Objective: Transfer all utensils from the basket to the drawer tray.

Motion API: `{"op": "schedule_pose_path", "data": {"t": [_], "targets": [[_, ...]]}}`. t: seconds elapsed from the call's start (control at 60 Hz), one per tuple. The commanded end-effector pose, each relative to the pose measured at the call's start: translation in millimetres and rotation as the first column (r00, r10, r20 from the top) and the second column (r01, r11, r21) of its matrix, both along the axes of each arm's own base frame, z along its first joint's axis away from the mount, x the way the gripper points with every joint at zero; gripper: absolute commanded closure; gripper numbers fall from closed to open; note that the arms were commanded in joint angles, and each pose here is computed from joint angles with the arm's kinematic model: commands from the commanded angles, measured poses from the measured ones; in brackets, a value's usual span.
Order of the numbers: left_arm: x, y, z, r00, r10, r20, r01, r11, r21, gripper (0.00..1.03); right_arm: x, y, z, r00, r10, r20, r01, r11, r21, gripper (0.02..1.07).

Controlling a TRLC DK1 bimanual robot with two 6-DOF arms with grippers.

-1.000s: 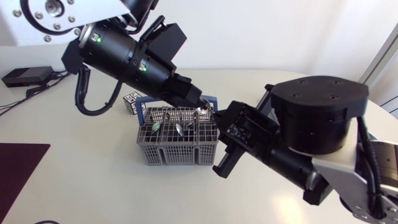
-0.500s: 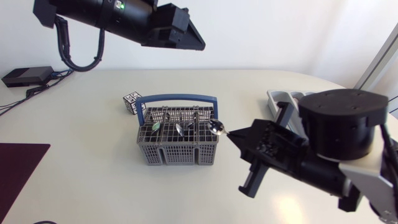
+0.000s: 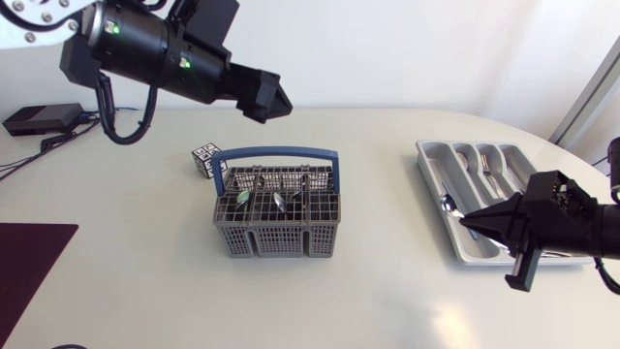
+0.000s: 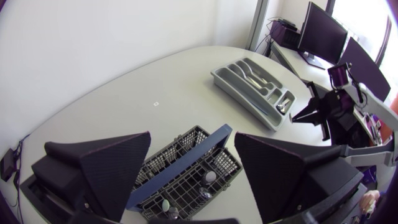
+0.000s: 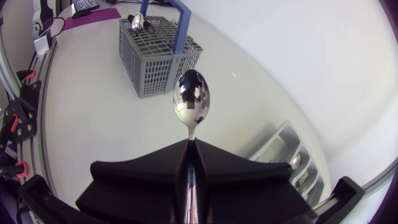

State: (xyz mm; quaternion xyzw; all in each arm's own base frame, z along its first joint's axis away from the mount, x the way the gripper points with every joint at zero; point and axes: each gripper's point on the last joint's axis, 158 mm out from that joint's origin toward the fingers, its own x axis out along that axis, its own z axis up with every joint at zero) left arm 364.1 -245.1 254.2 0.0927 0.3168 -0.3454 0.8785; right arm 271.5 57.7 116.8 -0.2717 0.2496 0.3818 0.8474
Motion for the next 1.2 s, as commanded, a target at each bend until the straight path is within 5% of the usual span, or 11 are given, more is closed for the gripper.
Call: {"op": "schedule_pose_path", "data": {"t": [0.0, 0.417, 0.633, 0.983, 1.117, 1.183], "targets": [[-7.2, 3.6, -4.5, 1.0, -0.013, 0.026, 0.012, 1.0, 0.025, 0.05, 5.5, -22.3, -8.5, 0.999, 0.045, 0.003, -0.045, 0.998, -0.049, 1.02], [-26.7, 5.4, -51.0, 0.997, -0.062, 0.038, 0.054, 0.984, 0.17, 0.05, 20.8, -147.5, -70.9, 0.986, 0.111, -0.126, -0.133, 0.974, -0.184, 1.02], [-44.4, -0.9, -67.1, 0.987, -0.15, 0.058, 0.131, 0.958, 0.255, 0.05, 26.3, -204.9, -105.2, 0.965, 0.161, -0.204, -0.22, 0.925, -0.31, 1.02], [-54.5, -1.1, -77.7, 0.956, -0.267, 0.121, 0.215, 0.919, 0.331, 0.05, 30.9, -228.5, -137.5, 0.946, 0.192, -0.262, -0.294, 0.85, -0.438, 1.01], [-61.2, -5.1, -83.9, 0.946, -0.301, 0.116, 0.245, 0.905, 0.348, 0.05, 33.4, -229.9, -140.2, 0.955, 0.184, -0.233, -0.275, 0.84, -0.468, 0.64], [-64.8, -7.1, -88.9, 0.942, -0.314, 0.121, 0.248, 0.891, 0.38, 0.05, 36.4, -233.3, -138.8, 0.966, 0.169, -0.197, -0.247, 0.834, -0.494, 0.6]]}}
